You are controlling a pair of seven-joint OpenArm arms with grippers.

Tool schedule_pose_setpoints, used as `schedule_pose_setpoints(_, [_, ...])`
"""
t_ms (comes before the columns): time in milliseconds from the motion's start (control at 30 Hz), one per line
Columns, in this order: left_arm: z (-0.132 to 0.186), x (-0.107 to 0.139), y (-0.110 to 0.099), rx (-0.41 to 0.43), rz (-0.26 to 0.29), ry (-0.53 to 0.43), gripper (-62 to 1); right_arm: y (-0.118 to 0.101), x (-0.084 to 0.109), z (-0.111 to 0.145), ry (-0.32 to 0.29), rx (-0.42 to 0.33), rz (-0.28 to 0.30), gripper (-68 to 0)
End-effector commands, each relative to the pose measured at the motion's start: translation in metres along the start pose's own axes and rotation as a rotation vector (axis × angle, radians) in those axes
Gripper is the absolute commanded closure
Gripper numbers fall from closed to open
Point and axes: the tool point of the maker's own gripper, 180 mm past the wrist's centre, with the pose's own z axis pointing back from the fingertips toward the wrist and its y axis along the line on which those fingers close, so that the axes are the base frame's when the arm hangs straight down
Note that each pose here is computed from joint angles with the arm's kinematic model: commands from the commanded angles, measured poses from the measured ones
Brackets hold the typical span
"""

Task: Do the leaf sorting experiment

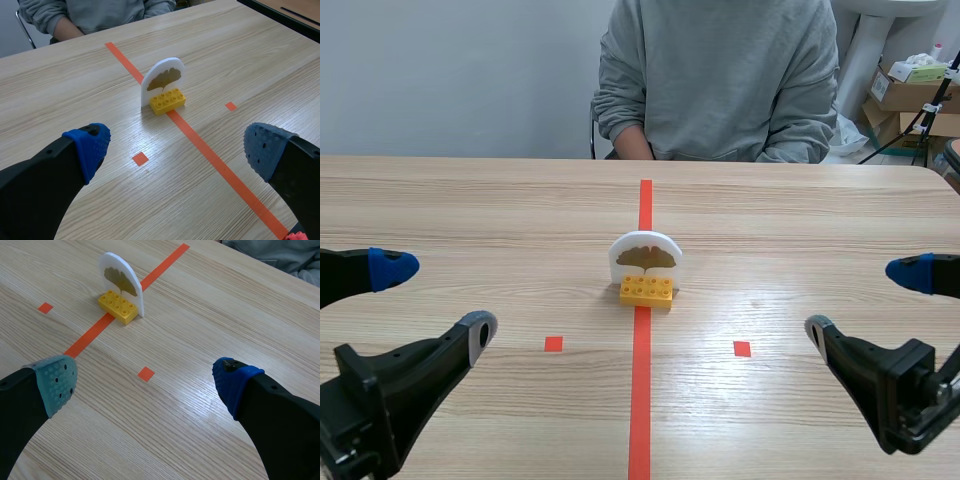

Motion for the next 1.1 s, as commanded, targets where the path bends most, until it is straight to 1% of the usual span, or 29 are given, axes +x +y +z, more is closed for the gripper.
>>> schedule_pose_setpoints(0, [-0.001, 0.008, -0.001, 0.002, 0.004, -0.032, -57.2, -0.003, 0.008, 0.001, -0.024, -0.003, 0.015, -55.1])
schedule_pose_setpoints(667, [-0.001, 0.008, -0.001, 0.002, 0.004, -0.032, -57.2, -0.003, 0.008, 0.001, -0.020, -0.003, 0.015, -55.1])
schedule_pose_setpoints(900, [-0.001, 0.008, -0.001, 0.002, 0.004, -0.032, -57.2, -0.003, 0.004, 0.001, -0.001, -0.004, 0.015, -55.1])
schedule_pose_setpoints(1000, [-0.001, 0.008, -0.001, 0.002, 0.004, -0.032, -57.2, -0.004, 0.002, 0.001, 0.012, -0.007, 0.033, -55.1])
schedule_pose_setpoints(1067, [-0.001, 0.008, -0.001, 0.002, 0.004, -0.032, -57.2, -0.004, -0.002, 0.001, 0.033, -0.007, 0.058, -55.1])
